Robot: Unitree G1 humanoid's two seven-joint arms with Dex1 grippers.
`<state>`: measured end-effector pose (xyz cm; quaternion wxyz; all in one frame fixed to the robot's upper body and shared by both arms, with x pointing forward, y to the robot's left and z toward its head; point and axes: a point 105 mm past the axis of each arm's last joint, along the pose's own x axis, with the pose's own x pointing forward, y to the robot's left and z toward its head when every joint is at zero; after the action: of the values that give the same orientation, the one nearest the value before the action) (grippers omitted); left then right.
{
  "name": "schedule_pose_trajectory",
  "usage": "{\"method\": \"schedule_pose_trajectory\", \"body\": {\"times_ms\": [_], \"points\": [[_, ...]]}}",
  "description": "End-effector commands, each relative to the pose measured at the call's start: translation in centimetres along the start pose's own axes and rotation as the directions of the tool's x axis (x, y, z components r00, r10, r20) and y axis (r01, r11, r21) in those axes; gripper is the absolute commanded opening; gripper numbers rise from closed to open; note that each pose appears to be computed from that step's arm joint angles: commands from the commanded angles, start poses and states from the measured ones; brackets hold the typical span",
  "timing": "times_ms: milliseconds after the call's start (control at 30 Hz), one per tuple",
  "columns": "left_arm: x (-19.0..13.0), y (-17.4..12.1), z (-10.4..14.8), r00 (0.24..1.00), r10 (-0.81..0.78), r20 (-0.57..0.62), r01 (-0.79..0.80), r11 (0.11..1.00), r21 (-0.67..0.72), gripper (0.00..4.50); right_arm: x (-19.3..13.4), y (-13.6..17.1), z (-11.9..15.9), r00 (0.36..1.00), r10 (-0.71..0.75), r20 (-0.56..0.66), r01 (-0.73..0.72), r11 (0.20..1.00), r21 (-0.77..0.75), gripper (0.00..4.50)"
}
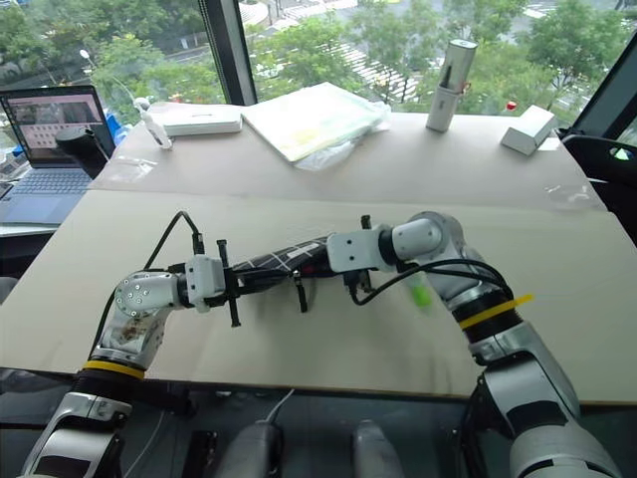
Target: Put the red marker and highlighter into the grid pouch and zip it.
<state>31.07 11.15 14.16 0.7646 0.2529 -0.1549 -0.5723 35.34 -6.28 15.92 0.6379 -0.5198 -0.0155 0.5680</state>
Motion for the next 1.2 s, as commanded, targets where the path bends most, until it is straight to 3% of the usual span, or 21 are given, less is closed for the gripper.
{"method": "schedule_pose_trajectory", "body": {"times_ms": [33,233,300,400,600,767,967,1200], "points": [[0.3,0.6,1.2,0.999,0.004,0.033,-0.006,0.999,0.052,0.00,0.7,-1.3,1.9,0.998,-0.047,0.034,0.049,0.997,-0.059,0.47],[0.3,0.6,1.2,0.999,0.008,0.032,-0.010,0.999,0.051,0.00,1.4,-2.0,3.1,0.988,-0.101,0.115,0.105,0.994,-0.033,0.47],[0.2,0.7,1.2,0.999,0.011,0.030,-0.013,0.999,0.051,0.00,0.9,-2.7,3.5,0.976,-0.146,0.159,0.144,0.989,0.028,1.47],[0.1,0.7,1.1,1.000,0.014,0.027,-0.015,0.999,0.050,0.00,0.1,-3.7,2.9,0.966,-0.206,0.155,0.196,0.978,0.075,2.36],[0.0,0.6,1.0,1.000,0.016,0.024,-0.018,0.999,0.046,0.00,-3.3,-3.2,1.0,0.963,-0.208,0.172,0.172,0.964,0.201,2.36],[0.0,0.4,0.9,1.000,0.015,0.022,-0.016,0.999,0.043,0.00,-7.9,-2.0,-0.3,0.927,-0.240,0.286,0.076,0.871,0.485,2.36],[-0.4,0.3,0.8,1.000,0.024,0.013,-0.024,0.999,0.039,0.00,-10.9,-0.1,-5.0,0.947,-0.312,0.074,0.201,0.757,0.622,2.36],[-0.7,0.2,0.8,0.999,0.038,0.006,-0.038,0.999,0.034,0.00,-9.6,2.5,-8.1,0.903,-0.361,-0.233,0.412,0.575,0.706,2.36]]}}
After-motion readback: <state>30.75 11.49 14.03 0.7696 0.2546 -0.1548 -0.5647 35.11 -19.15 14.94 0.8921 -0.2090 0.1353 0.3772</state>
